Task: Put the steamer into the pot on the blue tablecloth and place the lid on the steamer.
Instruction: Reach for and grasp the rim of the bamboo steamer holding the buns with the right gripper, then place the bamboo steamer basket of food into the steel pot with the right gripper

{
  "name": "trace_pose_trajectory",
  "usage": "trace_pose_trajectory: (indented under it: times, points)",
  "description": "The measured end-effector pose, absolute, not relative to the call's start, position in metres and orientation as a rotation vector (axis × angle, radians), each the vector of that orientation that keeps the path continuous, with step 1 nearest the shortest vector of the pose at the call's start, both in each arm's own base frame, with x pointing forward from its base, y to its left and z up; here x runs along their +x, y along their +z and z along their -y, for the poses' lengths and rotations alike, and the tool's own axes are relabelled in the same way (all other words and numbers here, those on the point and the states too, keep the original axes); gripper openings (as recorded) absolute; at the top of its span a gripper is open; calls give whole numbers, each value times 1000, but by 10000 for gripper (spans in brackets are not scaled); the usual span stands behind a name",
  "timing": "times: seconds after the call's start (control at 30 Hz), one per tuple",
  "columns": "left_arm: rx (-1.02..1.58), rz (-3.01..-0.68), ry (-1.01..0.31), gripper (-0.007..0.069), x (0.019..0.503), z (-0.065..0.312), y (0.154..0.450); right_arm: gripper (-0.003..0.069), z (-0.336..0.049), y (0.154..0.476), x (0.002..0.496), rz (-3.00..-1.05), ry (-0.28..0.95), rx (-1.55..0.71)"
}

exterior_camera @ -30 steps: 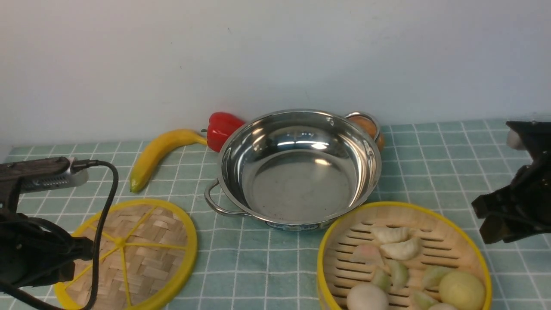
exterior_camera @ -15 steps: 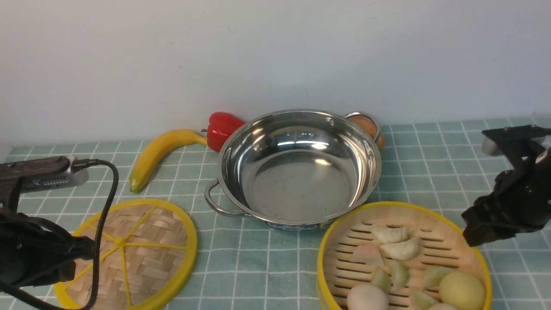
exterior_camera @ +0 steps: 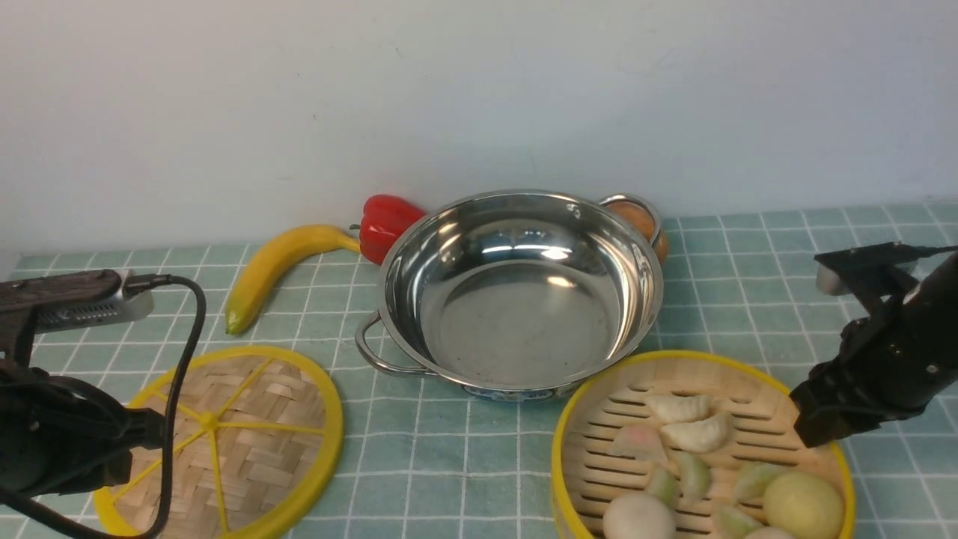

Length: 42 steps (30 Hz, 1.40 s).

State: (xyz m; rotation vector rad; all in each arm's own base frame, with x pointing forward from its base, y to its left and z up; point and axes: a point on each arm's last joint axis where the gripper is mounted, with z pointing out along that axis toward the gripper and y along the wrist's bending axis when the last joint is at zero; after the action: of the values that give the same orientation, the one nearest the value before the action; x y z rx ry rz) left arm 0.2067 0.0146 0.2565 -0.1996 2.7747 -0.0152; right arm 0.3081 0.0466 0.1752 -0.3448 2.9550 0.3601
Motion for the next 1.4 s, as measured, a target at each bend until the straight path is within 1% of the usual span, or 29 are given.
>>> trace_pose_trajectory:
  times: [0.13,0.23,0.33,0.37,0.4,0.43,0.47,0.5,0.57,0.63,0.8,0.97,1.13,1.37,1.4]
  points:
    - [-199,-2768,-15,244,207,-15,257,240,-47,163,310,-2993,366,-342]
    - [-199,-2768,-15,244,207,-15,257,219,-47,157,311,-3018,378,-306]
    - [-199,-2768,-15,244,207,-15,257,147,-47,156,311,-3030,381,-228]
    - [-199,-2768,-15,244,207,-15,257,142,-47,156,311,-3031,378,-221]
    - [-199,-2768,-15,244,207,-15,257,108,-46,157,311,-3034,356,-229]
    - [-199,-2768,-15,244,207,-15,257,103,-46,157,311,-3034,353,-230]
    - [-199,-2768,-15,244,207,-15,257,62,-44,157,311,-3036,330,-244]
    - [-199,-2768,-15,244,207,-15,257,54,-44,157,311,-3043,318,-234]
    - [-199,-2768,-15,244,207,-15,257,54,-43,158,311,-3054,312,-221]
    - [-199,-2767,-15,244,207,-15,257,54,-41,162,310,-3107,266,-231]
    - [-199,-2767,-15,244,207,-15,257,54,-37,171,310,-3173,206,-274]
    - [-200,-2767,-17,244,207,-15,257,54,-37,189,311,-3174,205,-285]
    - [-200,-2767,-17,244,207,-15,257,54,-36,214,314,-3116,183,-297]
    - [-200,-2767,-17,244,207,-15,257,54,-38,252,326,-3002,180,-222]
    - [-200,-2767,-17,244,207,-15,257,54,-38,253,327,-2997,181,-222]
